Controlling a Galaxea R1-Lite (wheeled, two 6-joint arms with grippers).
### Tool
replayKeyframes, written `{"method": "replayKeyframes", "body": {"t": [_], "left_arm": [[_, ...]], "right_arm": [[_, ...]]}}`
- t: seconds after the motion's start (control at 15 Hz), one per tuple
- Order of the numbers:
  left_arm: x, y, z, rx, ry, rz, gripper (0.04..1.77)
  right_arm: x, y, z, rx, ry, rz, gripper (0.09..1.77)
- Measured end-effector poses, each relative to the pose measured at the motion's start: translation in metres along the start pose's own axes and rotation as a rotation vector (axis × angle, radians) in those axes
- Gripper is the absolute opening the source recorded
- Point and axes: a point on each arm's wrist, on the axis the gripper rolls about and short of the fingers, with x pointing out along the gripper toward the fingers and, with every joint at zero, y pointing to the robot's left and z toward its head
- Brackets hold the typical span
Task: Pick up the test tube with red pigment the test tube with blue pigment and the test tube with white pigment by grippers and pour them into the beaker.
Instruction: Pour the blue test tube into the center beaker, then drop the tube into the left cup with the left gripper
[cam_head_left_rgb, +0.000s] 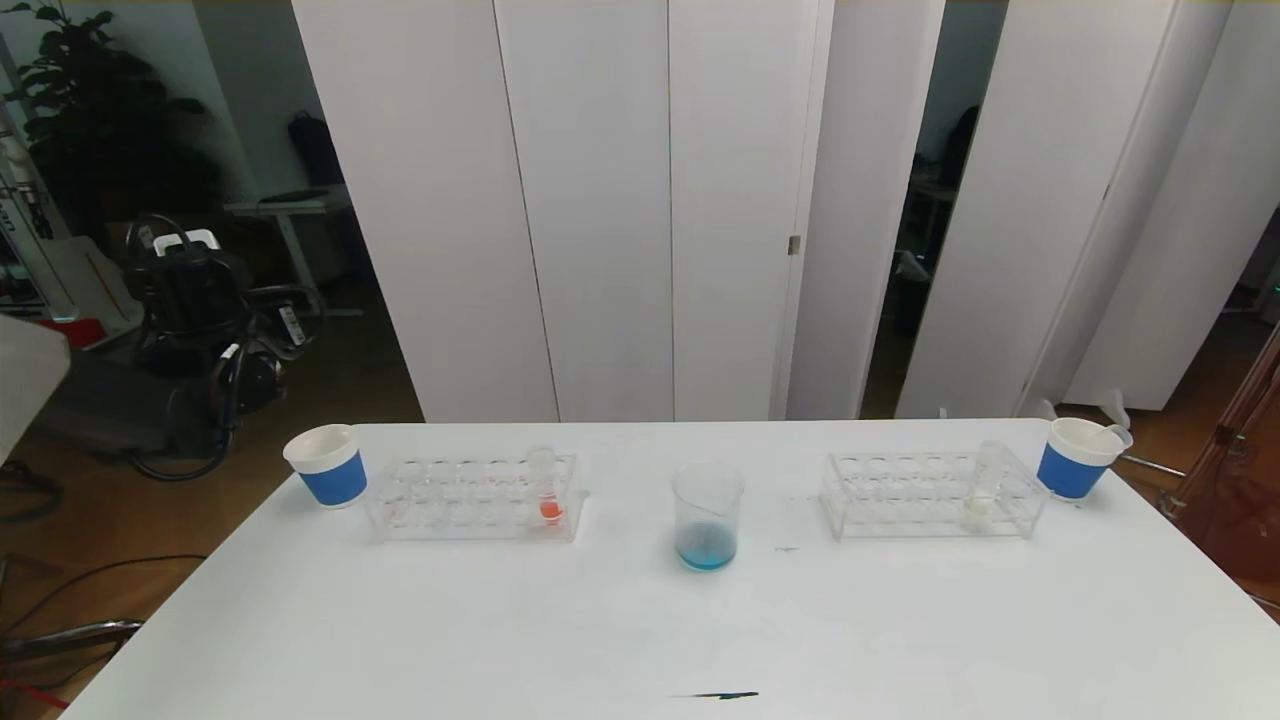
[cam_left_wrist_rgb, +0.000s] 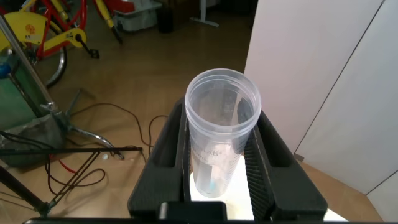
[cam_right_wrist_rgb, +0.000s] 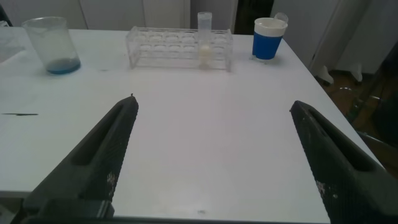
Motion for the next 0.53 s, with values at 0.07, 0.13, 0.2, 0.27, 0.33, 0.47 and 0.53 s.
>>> {"method": "replayKeyframes", "body": {"t": [0.07, 0.13, 0.2, 0.27, 0.33, 0.47, 0.53], "left_arm": [[0.003, 0.001, -0.009, 0.005, 0.018, -0.005, 0.58], [0.006, 0.001, -0.019, -0.003, 0.042, -0.019, 0.58], [0.007, 0.001, -0.029, -0.028, 0.07, -0.031, 0.58], [0.008, 0.001, -0.038, -0.043, 0.104, -0.036, 0.58], [0.009, 0.0, -0.046, -0.04, 0.129, -0.035, 0.58], [0.011, 0.0, -0.06, -0.027, 0.164, -0.035, 0.58], [0.013, 0.0, -0.069, -0.02, 0.185, -0.04, 0.58]], "right_arm": [[0.0, 0.0, 0.0, 0.0, 0.0, 0.0, 1.75], [0.0, 0.0, 0.0, 0.0, 0.0, 0.0, 1.75], [0.0, 0.0, 0.0, 0.0, 0.0, 0.0, 1.75], [0.0, 0.0, 0.0, 0.0, 0.0, 0.0, 1.75], [0.0, 0.0, 0.0, 0.0, 0.0, 0.0, 1.75], [0.0, 0.0, 0.0, 0.0, 0.0, 0.0, 1.75], [0.0, 0.0, 0.0, 0.0, 0.0, 0.0, 1.75]]}}
